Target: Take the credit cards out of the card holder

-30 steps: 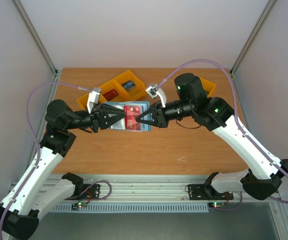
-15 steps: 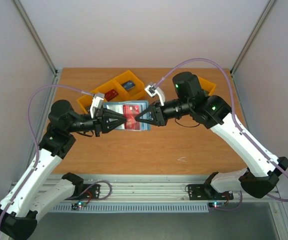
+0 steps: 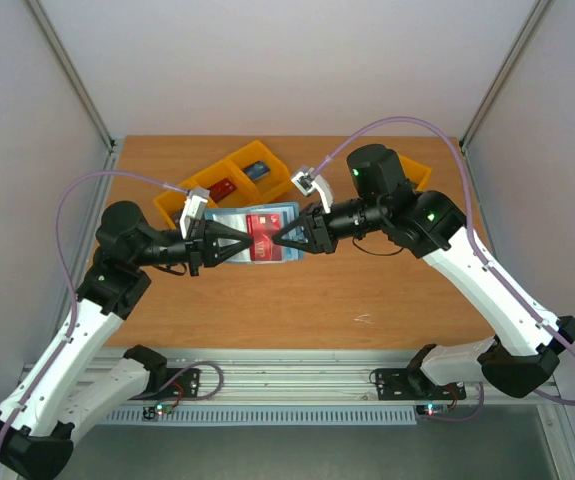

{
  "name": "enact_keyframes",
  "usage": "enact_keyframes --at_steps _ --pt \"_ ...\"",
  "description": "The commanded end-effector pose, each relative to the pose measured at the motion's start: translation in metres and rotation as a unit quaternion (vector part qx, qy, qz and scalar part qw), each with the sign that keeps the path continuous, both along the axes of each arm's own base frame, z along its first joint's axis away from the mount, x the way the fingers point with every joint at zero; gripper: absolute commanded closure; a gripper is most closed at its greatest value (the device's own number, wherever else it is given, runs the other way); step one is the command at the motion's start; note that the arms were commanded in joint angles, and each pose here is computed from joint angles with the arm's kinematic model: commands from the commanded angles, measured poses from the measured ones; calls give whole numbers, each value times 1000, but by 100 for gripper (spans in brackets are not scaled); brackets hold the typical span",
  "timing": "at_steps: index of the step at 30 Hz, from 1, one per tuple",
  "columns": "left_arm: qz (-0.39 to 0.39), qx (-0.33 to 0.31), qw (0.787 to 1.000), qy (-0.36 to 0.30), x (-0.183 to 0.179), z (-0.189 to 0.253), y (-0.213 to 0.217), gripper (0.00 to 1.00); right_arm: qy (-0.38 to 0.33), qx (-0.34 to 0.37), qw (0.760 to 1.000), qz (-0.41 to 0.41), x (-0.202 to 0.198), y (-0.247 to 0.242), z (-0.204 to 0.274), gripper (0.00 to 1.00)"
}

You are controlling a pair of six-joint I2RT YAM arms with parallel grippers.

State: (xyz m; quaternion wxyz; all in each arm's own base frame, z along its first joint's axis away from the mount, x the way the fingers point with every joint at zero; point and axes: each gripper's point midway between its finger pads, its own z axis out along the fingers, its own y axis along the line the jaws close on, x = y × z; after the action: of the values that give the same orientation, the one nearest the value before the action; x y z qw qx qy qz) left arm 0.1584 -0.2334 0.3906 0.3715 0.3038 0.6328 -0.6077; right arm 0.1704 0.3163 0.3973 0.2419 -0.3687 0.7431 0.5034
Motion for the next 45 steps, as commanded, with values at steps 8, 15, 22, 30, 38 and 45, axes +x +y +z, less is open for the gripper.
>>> enact_keyframes --at_steps 8,15,22,30,38,45 --pt "-16 -17 999 -21 -9 10 4 100 -38 9 999 -12 -7 -19 15 75" --pt "-16 -17 1000 -17 -7 9 4 100 -36 12 999 -5 -10 -19 15 86" --pt "-17 -17 1000 -17 -7 8 5 100 -37 15 999 0 -12 -20 17 99" --pt "-19 -26 999 -22 -7 11 4 92 -24 21 999 11 -10 -13 17 99" --pt "-7 -29 999 -18 -4 13 5 98 -28 12 1000 5 -7 -14 14 99" --pt "-3 -19 1000 -11 -4 8 7 100 -36 7 999 -9 -8 -26 13 99"
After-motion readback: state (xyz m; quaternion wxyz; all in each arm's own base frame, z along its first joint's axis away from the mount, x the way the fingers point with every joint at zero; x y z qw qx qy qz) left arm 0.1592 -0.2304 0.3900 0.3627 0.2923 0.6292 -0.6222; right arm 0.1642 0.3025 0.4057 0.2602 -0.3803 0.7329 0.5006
